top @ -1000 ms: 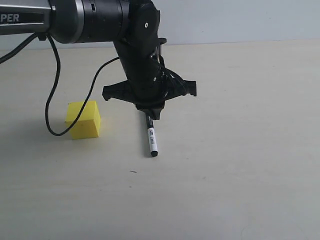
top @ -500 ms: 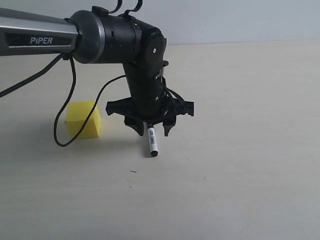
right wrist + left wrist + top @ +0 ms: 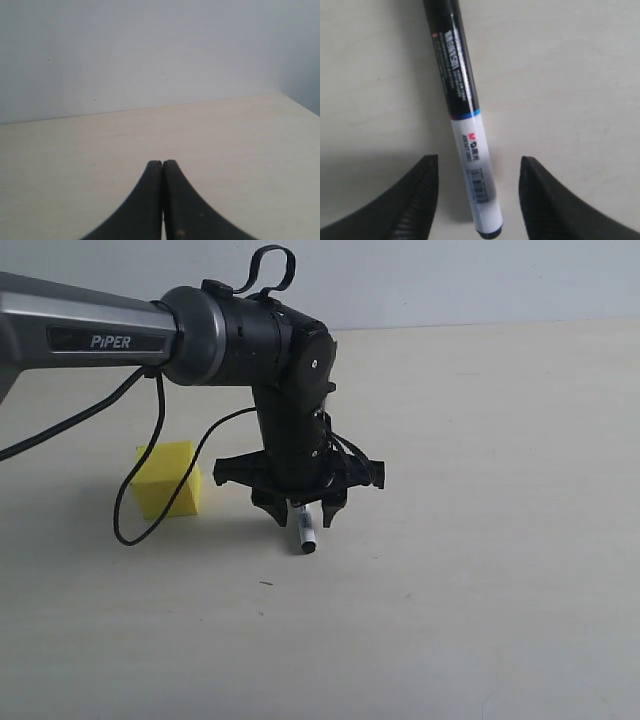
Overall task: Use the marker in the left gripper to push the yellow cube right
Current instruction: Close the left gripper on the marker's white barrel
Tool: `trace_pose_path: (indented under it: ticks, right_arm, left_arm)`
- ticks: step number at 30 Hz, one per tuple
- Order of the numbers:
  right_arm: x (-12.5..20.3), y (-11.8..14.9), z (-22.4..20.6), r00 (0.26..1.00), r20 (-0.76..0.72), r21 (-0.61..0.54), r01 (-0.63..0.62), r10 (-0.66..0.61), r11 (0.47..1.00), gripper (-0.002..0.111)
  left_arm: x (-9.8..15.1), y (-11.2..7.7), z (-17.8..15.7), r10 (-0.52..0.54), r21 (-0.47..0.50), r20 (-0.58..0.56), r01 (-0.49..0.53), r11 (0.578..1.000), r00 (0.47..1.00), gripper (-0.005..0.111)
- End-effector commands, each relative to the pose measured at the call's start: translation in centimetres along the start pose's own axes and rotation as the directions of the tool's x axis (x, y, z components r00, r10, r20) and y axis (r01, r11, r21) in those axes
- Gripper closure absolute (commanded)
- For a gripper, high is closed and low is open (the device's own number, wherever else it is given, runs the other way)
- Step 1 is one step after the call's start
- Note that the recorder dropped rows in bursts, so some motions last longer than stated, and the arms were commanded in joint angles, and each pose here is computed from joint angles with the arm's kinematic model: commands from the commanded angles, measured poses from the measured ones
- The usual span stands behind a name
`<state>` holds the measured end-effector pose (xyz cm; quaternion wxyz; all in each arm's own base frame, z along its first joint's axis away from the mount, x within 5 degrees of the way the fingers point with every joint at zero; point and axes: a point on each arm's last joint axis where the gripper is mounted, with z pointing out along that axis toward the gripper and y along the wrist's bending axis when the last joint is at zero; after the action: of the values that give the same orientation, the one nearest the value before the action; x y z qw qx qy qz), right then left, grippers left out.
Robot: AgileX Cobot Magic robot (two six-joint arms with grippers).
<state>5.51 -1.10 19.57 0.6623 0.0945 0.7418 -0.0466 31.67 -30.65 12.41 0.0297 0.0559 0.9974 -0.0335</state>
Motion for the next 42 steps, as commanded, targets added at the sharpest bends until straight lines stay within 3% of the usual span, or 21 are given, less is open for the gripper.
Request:
trace_pose_path:
  ticks: [1, 42]
  right_arm:
    - [0.06, -0.05, -0.02, 1.000, 0.007, 0.008, 0.001, -0.001, 1.000, 0.108]
    - [0.06, -0.05, -0.02, 1.000, 0.007, 0.008, 0.001, -0.001, 1.000, 0.108]
  left_arm:
    - [-0.13, -0.14, -0.27, -0.009, 0.011, 0.015, 0.009, 1.000, 1.000, 0.066]
    - [-0.15, -0.02, 0.33, 0.006, -0.006, 0.011, -0.006, 1.000, 1.000, 0.070]
